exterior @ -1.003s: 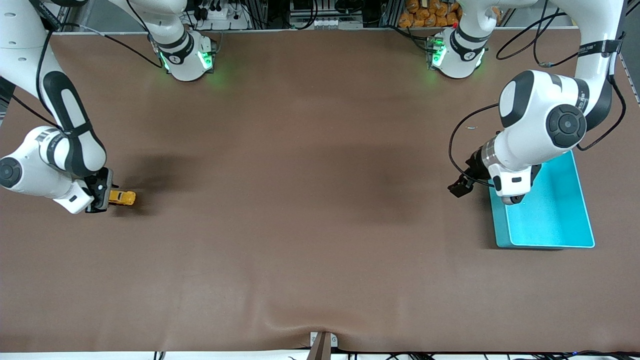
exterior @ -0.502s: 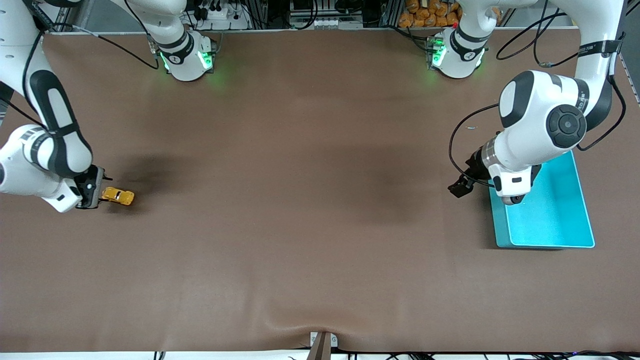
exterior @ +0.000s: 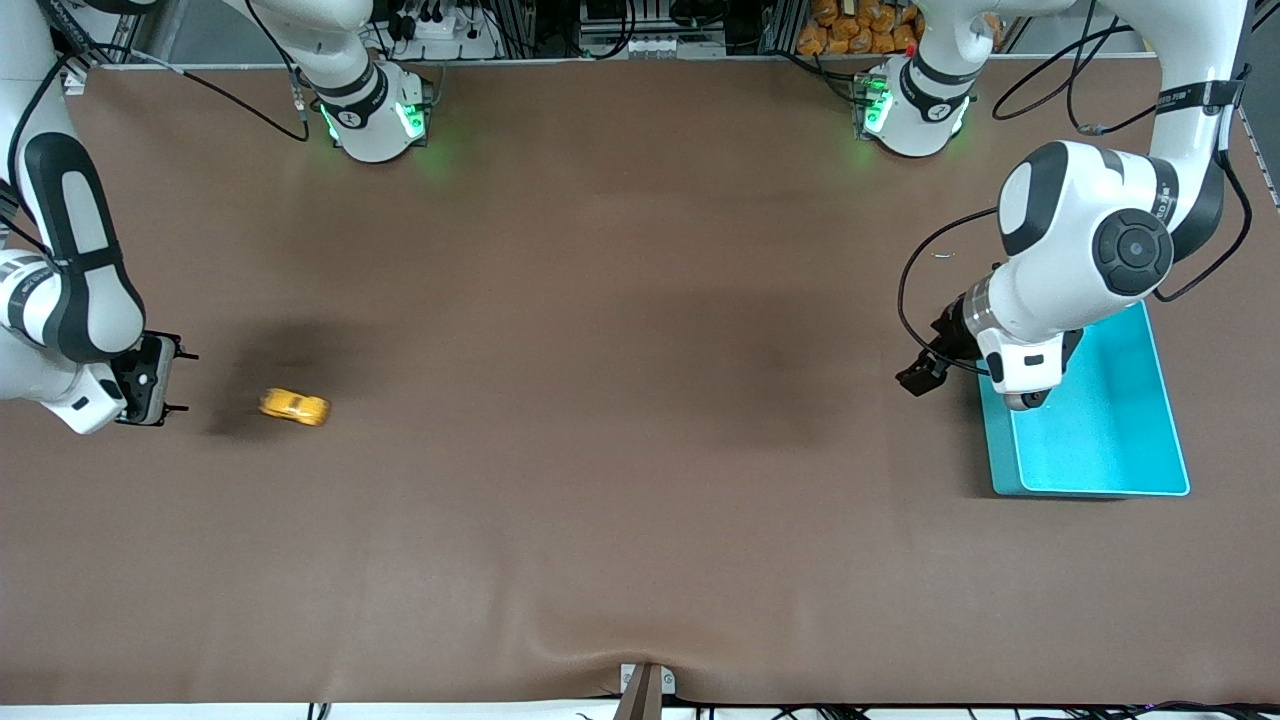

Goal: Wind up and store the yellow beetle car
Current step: 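Open the right gripper to release the wound car, then move the left gripper toward the car rolling past the bin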

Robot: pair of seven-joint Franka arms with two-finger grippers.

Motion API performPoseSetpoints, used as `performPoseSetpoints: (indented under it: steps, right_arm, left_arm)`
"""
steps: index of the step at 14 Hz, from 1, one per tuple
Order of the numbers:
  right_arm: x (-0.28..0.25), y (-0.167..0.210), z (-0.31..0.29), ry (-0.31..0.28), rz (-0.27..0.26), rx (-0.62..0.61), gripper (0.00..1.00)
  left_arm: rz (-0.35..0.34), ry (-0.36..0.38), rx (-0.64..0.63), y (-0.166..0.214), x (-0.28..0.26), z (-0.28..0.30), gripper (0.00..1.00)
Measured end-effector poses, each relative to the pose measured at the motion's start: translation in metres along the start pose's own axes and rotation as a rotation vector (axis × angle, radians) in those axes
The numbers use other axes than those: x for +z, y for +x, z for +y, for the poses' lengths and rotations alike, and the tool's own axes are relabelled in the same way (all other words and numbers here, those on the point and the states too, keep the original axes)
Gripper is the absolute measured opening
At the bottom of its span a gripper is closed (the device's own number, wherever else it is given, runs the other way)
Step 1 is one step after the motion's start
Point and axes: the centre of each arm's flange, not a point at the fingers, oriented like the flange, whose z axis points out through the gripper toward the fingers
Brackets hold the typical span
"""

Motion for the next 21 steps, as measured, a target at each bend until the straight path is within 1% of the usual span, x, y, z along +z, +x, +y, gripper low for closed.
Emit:
performPoseSetpoints:
  steps: [7,12,17,21]
  right_arm:
    - [-0.004,0.033,0.009,-0.011,0.003,-0.041,0.89]
    - [-0.012,0.055,0.017,-0.027,0.001,-0.071,0.89]
    - [-0.015,0.057,0.018,-0.033,-0.001,-0.074,0.89]
    - [-0.017,0.059,0.020,-0.039,-0.001,-0.072,0.89]
  left_arm:
    - [-0.002,0.002,-0.002,0.001,0.004,0.000,1.00]
    - [-0.002,-0.001,-0.047,0.012,0.011,0.000,1.00]
    - [0.004,-0.014,-0.103,0.014,0.012,0.001,1.00]
    - [0.004,-0.016,-0.110,0.015,0.014,0.002,1.00]
